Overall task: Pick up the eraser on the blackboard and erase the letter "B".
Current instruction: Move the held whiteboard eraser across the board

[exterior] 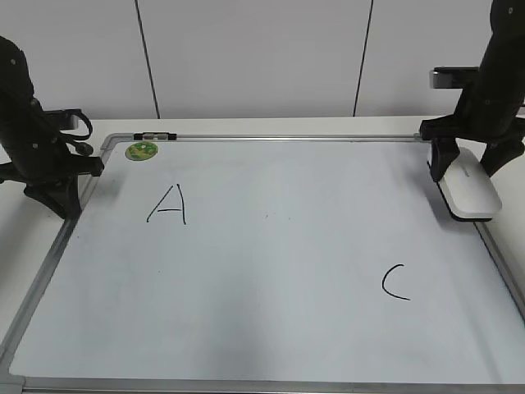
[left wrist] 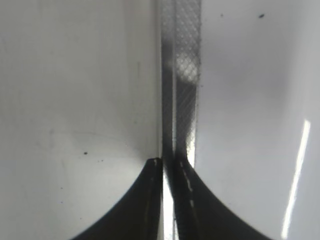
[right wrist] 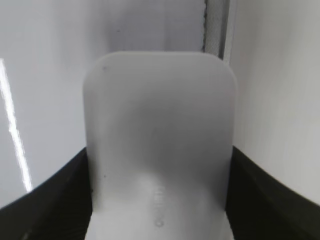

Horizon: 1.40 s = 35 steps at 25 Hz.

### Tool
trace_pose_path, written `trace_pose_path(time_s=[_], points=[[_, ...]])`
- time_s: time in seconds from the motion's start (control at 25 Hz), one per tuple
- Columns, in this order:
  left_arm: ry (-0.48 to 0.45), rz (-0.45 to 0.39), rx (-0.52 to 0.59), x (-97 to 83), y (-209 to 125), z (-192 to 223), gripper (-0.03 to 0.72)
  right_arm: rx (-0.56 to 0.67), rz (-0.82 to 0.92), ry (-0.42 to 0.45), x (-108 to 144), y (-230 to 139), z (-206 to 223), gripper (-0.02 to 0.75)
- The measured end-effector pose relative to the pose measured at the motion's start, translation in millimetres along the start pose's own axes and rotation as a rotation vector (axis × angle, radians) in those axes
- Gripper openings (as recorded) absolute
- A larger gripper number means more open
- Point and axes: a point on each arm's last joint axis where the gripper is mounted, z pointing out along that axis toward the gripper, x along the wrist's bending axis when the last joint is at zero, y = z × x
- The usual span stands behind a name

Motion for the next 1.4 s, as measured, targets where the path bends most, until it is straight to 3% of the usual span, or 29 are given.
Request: trace_pose_path(time_s=[0.84,1.4], points=[[0.003,0.002,0.0,0.3,0,0,0.073,0.0,-0.002,0.0,0,0,1,0.529],[0.003,0.002,0.0,0.3,0,0,0.073,0.07,0.003,0.004,0,2,34,0.529]])
